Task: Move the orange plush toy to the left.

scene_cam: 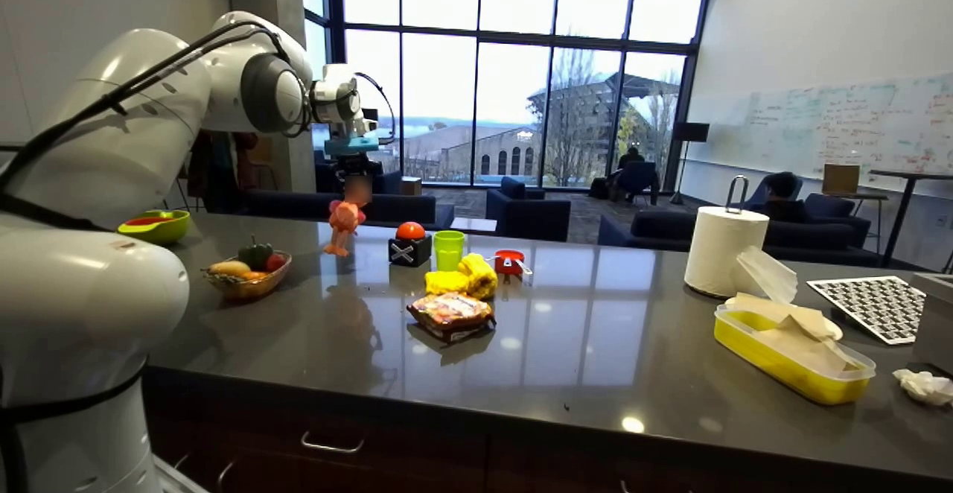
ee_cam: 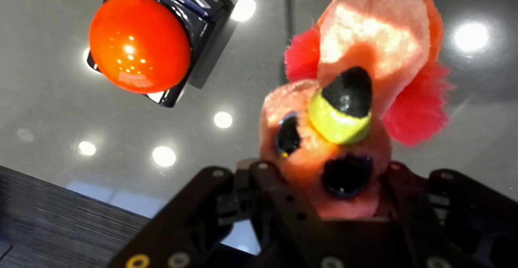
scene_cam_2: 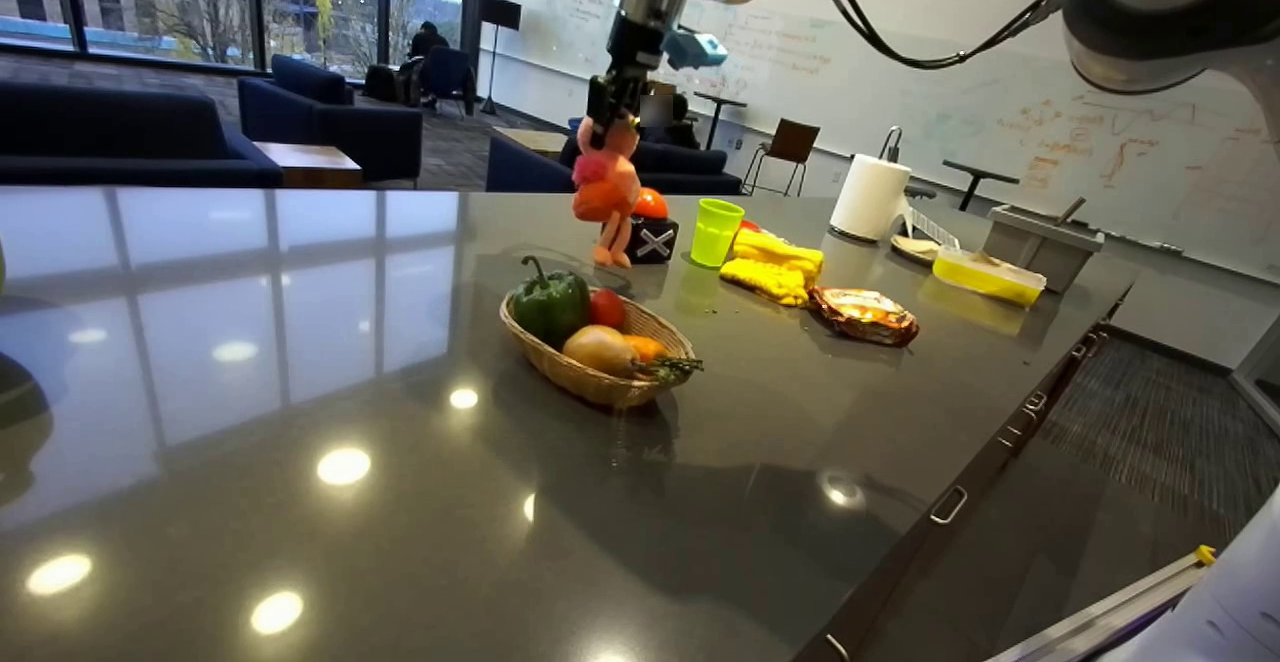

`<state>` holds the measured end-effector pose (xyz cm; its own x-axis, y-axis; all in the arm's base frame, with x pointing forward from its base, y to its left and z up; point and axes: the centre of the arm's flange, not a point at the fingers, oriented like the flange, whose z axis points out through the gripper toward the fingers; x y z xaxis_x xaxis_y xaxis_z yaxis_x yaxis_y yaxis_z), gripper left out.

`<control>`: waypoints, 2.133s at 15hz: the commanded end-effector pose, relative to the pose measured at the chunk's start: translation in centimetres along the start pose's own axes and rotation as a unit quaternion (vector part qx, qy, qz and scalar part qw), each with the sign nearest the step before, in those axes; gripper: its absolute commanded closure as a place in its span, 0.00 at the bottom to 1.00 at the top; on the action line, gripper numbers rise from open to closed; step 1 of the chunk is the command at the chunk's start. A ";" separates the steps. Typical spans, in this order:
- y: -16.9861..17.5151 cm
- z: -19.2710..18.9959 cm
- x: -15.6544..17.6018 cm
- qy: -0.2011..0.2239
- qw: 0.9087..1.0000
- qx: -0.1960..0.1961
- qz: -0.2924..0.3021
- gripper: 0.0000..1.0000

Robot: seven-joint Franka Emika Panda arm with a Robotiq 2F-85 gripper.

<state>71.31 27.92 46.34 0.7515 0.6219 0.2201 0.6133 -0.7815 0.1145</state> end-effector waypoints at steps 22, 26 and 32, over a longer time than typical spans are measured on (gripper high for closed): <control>-6.3 -7.5 -12.5 -0.076 0.994 0.000 0.085 0.79; -7.9 -6.9 -15.1 -0.090 0.993 0.004 0.082 0.79; -8.8 -4.9 -17.9 -0.100 0.990 -0.019 0.099 0.79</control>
<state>53.59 24.95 46.92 0.8775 0.4785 0.0304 0.4741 -0.8754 0.0943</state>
